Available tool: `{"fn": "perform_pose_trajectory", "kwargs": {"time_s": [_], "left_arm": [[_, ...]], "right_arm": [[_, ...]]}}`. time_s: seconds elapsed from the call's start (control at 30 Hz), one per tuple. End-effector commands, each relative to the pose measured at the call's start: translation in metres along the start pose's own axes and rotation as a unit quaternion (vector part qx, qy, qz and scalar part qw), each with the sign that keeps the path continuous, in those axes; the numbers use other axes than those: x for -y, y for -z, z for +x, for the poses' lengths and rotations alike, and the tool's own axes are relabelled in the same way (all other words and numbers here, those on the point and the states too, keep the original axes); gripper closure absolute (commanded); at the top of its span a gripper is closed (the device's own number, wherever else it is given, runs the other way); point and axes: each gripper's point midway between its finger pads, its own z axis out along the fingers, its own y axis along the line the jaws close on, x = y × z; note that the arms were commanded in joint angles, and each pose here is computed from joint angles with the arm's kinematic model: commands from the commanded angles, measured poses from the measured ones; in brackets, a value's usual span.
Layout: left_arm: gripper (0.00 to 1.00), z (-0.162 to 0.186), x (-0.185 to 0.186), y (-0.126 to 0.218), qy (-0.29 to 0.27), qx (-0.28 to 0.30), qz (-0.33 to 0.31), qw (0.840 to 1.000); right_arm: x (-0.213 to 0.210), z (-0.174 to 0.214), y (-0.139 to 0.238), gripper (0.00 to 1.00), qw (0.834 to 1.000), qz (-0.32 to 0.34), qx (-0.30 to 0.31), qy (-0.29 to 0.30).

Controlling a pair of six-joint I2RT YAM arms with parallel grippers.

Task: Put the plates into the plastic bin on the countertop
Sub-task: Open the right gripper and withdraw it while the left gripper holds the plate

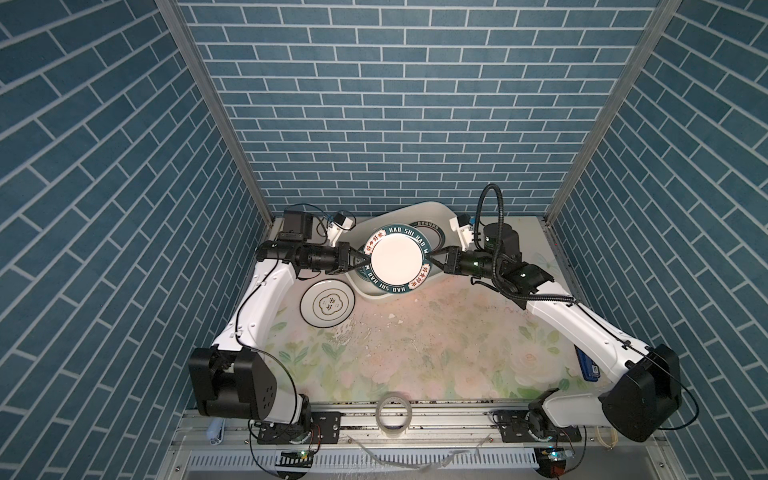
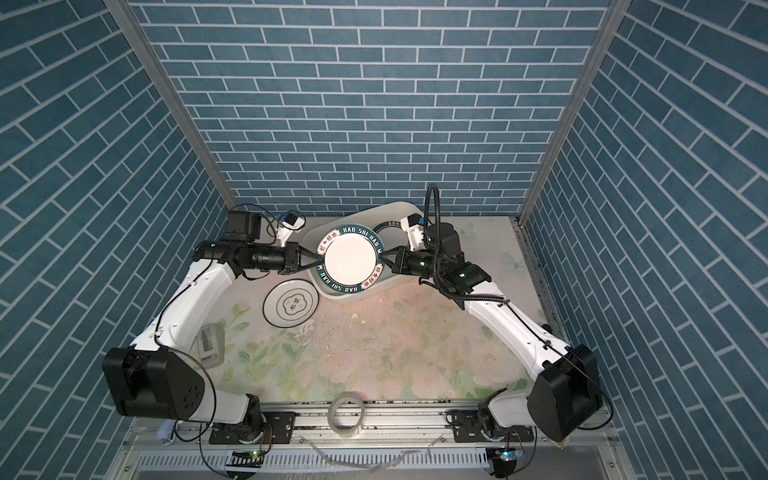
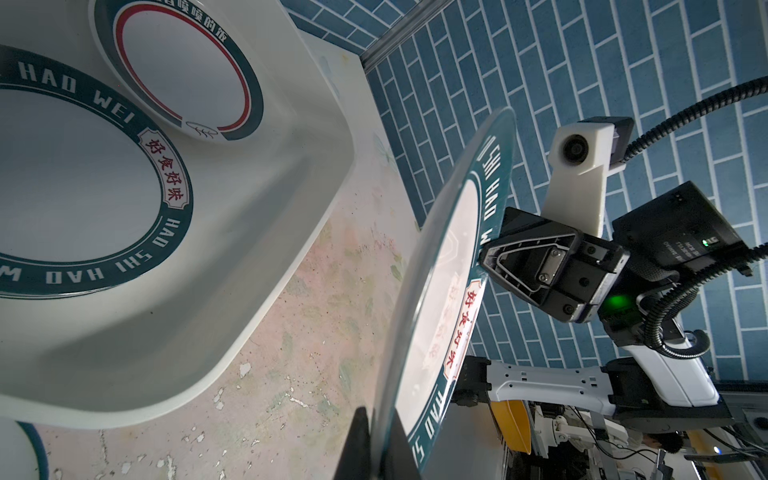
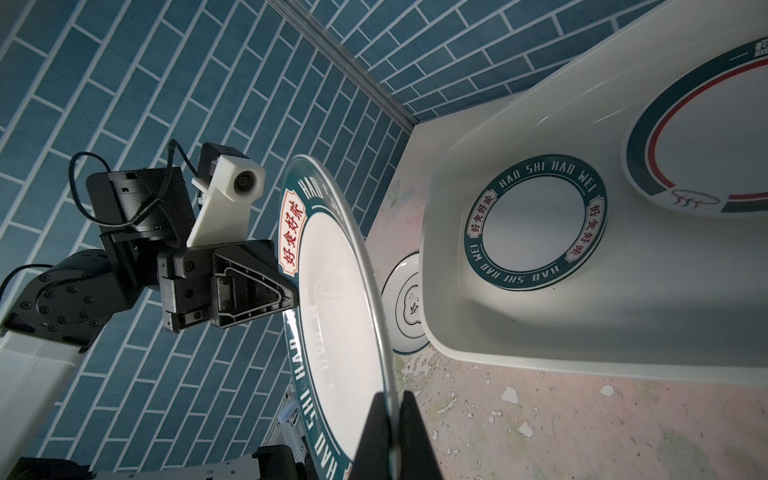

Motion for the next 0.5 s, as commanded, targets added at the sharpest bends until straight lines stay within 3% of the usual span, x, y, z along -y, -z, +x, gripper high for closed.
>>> {"fn": "perform_pose_trajectory", "kwargs": {"time_s": [0.0, 0.13, 0.33, 0.47], "left_arm": [[1.0, -0.006, 0.01, 0.003, -0.018, 0.006, 0.008, 1.0], [1.0, -0.007, 0.013, 0.004, -0.027, 0.01, 0.008, 1.0], [1.0, -0.014, 0.017, 0.009, -0.05, 0.011, -0.011, 0.999], [1.0, -0.025, 0.018, 0.013, -0.07, 0.015, -0.031, 0.997]], "right_arm": [[-0.018, -0.021, 0.005, 1.0, 0.999, -0.021, 0.029, 0.03], [-0.018, -0.023, 0.005, 0.98, 0.999, -0.017, 0.029, 0.033], [-0.006, -0.026, 0.007, 0.67, 0.998, 0.024, 0.031, 0.041], [0.006, -0.034, 0.017, 0.59, 0.996, 0.066, 0.046, 0.047]]}}
